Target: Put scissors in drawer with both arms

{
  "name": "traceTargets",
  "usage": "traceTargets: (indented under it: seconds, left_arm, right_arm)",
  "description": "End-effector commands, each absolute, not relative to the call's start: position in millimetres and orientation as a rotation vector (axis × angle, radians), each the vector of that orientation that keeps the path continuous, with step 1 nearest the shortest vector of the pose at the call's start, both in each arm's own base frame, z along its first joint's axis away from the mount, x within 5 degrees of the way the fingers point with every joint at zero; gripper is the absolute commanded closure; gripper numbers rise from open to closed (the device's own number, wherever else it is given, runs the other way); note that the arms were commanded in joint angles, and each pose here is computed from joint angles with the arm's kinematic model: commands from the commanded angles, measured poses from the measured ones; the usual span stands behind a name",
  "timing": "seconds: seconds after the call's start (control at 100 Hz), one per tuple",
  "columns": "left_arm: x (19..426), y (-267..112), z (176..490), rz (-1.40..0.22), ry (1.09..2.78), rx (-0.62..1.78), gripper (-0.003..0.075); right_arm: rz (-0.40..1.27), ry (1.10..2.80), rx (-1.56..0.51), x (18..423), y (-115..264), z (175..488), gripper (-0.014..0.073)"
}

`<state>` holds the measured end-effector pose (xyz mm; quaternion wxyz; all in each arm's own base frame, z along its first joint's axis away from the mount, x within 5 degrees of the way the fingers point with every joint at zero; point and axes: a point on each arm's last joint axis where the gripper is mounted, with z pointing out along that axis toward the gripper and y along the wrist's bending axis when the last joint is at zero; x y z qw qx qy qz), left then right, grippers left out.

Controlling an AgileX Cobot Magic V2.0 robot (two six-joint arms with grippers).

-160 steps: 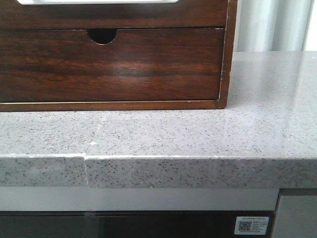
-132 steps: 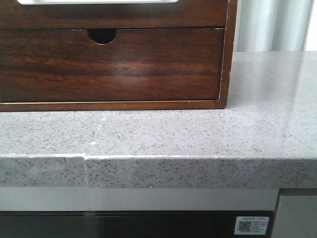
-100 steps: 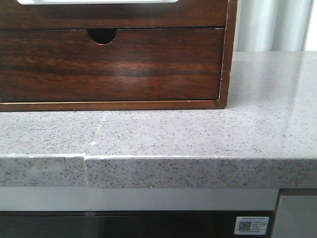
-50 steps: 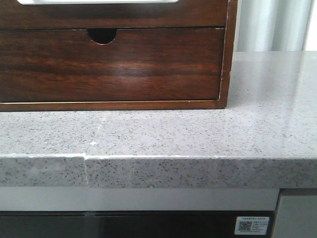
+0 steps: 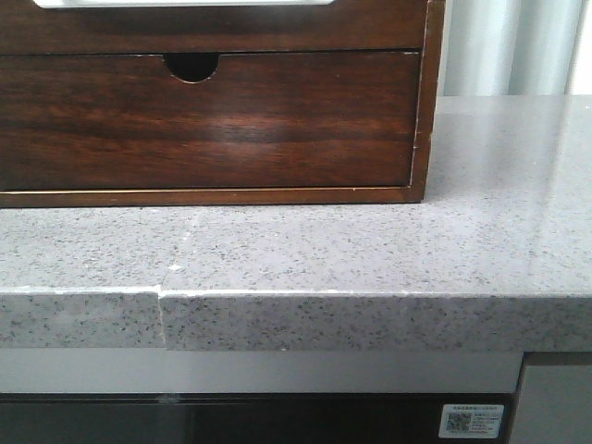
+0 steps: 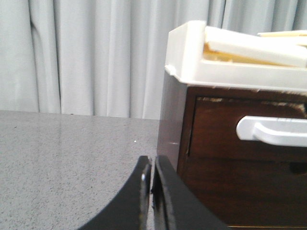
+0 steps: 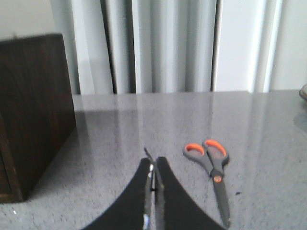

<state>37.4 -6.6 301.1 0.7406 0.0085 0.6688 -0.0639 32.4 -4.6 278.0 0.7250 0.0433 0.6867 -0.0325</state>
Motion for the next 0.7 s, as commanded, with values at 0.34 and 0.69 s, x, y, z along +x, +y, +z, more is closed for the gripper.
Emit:
traceTargets:
  seconds: [0.34,0.69]
  left_arm:
    - [73,-13,368,-0.149,1.694,0.096,0.0741]
    - [79,-13,366,-0.149,1.714,0.095,0.0741]
  right_arm:
    - [-0.097,1.771,0.117,68,-10,349,0.0664]
    - [-0.098,1.944,0.129,97,-13,348,0.0664]
